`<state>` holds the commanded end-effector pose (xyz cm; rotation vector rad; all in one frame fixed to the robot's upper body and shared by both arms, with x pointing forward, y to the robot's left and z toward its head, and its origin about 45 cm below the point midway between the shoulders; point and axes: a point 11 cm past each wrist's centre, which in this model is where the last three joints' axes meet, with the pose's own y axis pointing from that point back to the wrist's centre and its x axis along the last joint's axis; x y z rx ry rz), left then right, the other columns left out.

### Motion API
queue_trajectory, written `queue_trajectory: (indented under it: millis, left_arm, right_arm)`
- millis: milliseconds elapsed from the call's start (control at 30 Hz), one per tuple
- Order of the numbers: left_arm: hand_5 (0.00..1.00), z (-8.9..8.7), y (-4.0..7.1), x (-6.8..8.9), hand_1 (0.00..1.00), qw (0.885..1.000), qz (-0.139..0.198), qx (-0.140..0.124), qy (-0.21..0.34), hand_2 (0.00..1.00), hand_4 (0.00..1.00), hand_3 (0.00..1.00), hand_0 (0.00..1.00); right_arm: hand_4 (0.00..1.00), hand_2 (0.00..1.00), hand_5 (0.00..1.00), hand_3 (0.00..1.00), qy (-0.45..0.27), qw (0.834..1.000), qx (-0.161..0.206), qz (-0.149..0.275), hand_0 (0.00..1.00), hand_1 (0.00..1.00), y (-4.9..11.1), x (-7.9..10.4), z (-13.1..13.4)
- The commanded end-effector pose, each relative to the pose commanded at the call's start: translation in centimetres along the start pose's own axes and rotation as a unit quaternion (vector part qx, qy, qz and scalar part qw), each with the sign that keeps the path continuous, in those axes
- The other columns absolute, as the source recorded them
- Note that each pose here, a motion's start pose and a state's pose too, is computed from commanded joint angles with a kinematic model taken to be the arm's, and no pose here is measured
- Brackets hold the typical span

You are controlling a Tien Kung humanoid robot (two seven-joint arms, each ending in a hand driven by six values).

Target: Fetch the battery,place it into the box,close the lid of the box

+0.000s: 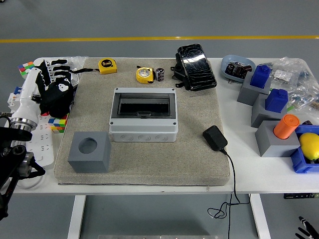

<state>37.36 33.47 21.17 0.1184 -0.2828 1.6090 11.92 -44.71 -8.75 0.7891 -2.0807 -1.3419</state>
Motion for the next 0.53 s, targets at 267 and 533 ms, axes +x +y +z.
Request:
queue_trajectory:
  millis: [267, 533]
  left_arm:
    - [0.002, -0.27, 0.01, 0.03, 0.624, 1.0, -0.005, 0.01, -0.004, 0.639, 0.395, 0.651, 0.513]
    - [0.214, -0.56, 0.0, -0.32, 0.619, 0.999, -0.025, 0.02, -0.022, 0.626, 0.953, 0.636, 0.448]
  right_arm:
    - [0.918, 0.657, 0.483, 0.545, 0.001, 1.0, 0.0, 0.0, 0.623, 0.679, 0.0, 0.04, 0.05]
    - [0.918, 0.657, 0.482, 0.545, 0.0, 1.0, 0.0, 0.0, 0.623, 0.679, 0.0, 0.02, -0.01]
